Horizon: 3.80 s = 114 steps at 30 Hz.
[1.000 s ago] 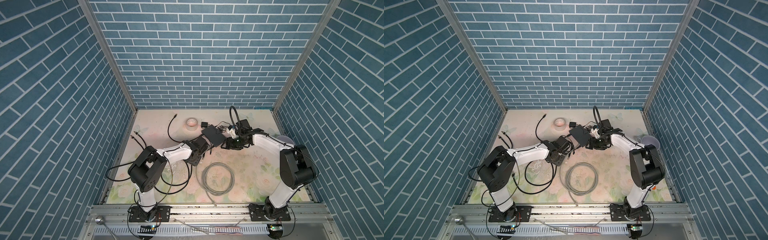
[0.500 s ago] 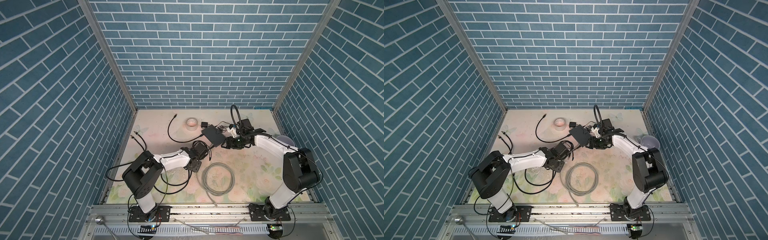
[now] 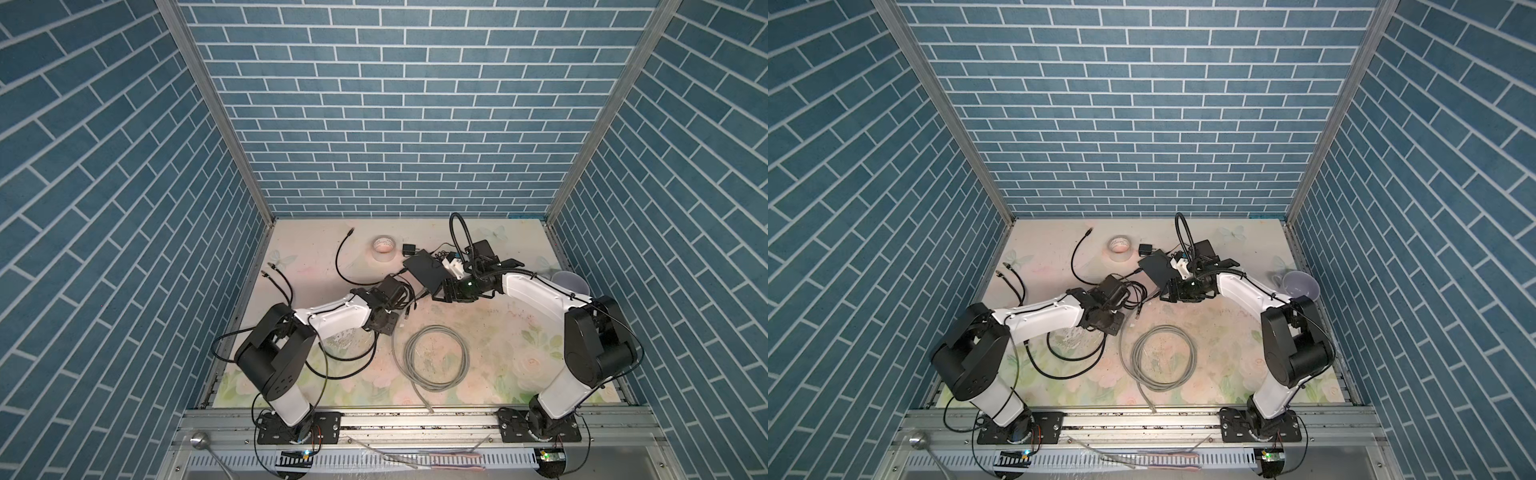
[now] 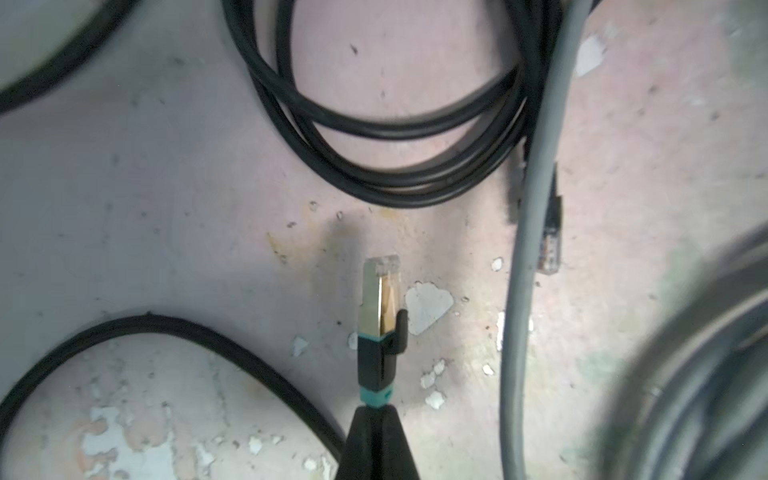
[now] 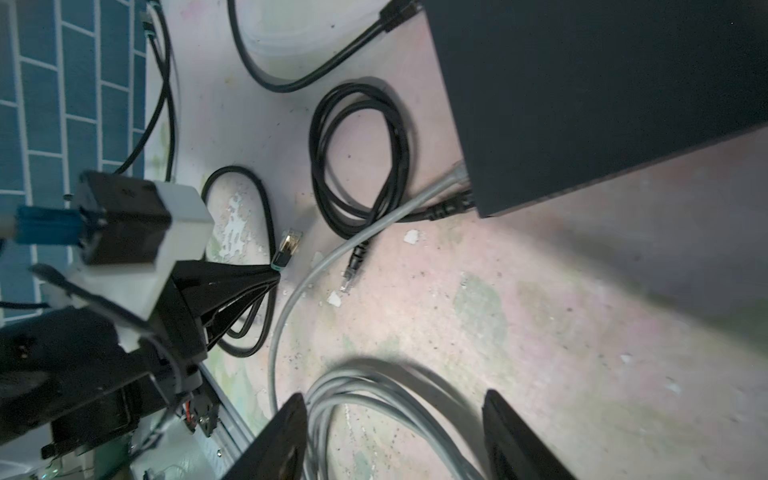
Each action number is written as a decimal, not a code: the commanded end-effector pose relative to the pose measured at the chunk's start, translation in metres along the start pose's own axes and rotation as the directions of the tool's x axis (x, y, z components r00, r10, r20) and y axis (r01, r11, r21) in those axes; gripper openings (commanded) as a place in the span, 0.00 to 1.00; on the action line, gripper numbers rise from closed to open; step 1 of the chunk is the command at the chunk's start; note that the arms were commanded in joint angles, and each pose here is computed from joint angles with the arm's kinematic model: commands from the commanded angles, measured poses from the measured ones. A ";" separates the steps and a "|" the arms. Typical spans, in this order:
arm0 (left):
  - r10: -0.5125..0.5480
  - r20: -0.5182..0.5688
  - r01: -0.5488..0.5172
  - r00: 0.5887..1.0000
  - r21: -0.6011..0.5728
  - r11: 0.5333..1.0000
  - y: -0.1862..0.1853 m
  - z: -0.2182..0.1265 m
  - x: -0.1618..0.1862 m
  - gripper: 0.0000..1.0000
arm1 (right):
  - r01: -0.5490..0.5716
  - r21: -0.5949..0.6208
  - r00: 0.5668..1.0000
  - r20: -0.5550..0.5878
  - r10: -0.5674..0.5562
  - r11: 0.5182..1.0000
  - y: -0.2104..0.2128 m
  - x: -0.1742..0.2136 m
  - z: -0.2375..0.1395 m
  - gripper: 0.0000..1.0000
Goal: Insert the plug into the switch port
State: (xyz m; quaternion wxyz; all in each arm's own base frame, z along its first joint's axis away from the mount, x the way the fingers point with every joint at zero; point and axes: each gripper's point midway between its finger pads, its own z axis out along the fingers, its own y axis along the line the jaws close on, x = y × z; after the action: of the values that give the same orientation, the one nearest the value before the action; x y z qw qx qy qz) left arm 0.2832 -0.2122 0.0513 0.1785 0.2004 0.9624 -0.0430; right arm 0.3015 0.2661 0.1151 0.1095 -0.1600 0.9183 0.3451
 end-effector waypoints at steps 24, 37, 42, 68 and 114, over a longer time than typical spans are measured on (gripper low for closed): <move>0.135 0.186 -0.185 0.973 0.282 0.941 -0.018 -0.072 -0.035 0.00 | -0.118 -0.410 0.987 0.050 0.152 0.905 0.097 -0.033 0.046 0.49; 0.095 0.185 -0.166 0.978 0.421 0.892 -0.035 -0.080 -0.032 0.00 | -0.108 -0.451 0.989 0.044 0.143 0.886 0.112 -0.027 0.053 0.38; -0.023 0.165 -0.069 0.986 0.532 0.844 -0.021 -0.077 -0.032 0.00 | -0.086 -0.461 0.990 0.063 0.129 0.883 0.113 -0.022 0.047 0.43; -0.079 0.140 -0.017 0.987 0.578 0.816 -0.010 -0.067 -0.038 0.00 | -0.072 -0.574 0.995 0.019 0.102 0.816 0.118 -0.018 0.064 0.25; -0.095 0.142 -0.004 0.985 0.574 0.819 -0.005 -0.071 -0.041 0.01 | -0.068 -0.669 0.983 0.083 0.165 0.740 0.126 -0.027 0.054 0.00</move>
State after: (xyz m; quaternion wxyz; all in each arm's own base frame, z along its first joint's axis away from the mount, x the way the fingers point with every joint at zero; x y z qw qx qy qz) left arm 0.2894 -0.2265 0.1352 0.1888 0.2249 0.8823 -0.3678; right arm 0.2894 0.3950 0.1529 0.0899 -0.1053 0.7435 0.6543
